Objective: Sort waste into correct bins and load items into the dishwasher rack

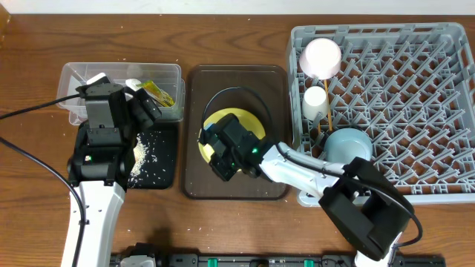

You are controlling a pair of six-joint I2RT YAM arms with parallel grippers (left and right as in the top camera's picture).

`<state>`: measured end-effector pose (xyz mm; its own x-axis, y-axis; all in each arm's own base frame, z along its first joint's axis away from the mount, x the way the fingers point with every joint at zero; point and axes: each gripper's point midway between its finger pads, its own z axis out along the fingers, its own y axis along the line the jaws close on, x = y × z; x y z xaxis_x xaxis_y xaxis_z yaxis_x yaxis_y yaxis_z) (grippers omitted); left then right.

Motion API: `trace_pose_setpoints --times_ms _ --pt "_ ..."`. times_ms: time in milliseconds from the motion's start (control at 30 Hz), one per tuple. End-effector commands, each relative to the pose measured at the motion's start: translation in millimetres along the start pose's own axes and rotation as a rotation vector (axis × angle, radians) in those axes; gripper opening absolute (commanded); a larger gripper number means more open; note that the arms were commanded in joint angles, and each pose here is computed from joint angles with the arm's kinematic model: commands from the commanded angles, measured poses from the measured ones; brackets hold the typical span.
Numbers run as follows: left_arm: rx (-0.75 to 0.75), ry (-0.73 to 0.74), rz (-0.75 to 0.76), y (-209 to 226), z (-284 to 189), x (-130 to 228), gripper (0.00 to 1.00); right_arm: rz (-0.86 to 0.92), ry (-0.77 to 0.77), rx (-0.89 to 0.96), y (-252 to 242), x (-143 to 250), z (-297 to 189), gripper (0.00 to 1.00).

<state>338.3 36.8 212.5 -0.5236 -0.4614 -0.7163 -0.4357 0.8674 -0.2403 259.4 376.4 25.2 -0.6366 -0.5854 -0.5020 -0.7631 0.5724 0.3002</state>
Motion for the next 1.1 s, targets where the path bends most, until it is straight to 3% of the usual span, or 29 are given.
trace_pose_setpoints --times_ms 0,333,533,733,967,1067 --pt "-0.005 -0.016 0.009 0 -2 -6 0.94 0.011 0.006 -0.092 21 0 1 0.06" --pt "-0.005 -0.016 0.009 0 -2 -6 0.94 0.042 0.002 -0.066 6 -35 -29 0.10" --pt "-0.005 -0.016 0.009 0 -2 -6 0.94 0.081 0.108 0.092 -32 -58 -93 0.19" --pt "-0.005 -0.016 0.009 0 -2 -6 0.95 0.135 0.091 0.201 -67 -80 -145 0.33" --pt "-0.005 -0.016 0.009 0 -2 -6 0.94 0.088 0.124 0.212 -84 -72 -149 0.46" --pt "-0.005 -0.016 0.009 0 -2 -6 0.94 0.044 0.139 0.223 -88 -70 -148 0.47"
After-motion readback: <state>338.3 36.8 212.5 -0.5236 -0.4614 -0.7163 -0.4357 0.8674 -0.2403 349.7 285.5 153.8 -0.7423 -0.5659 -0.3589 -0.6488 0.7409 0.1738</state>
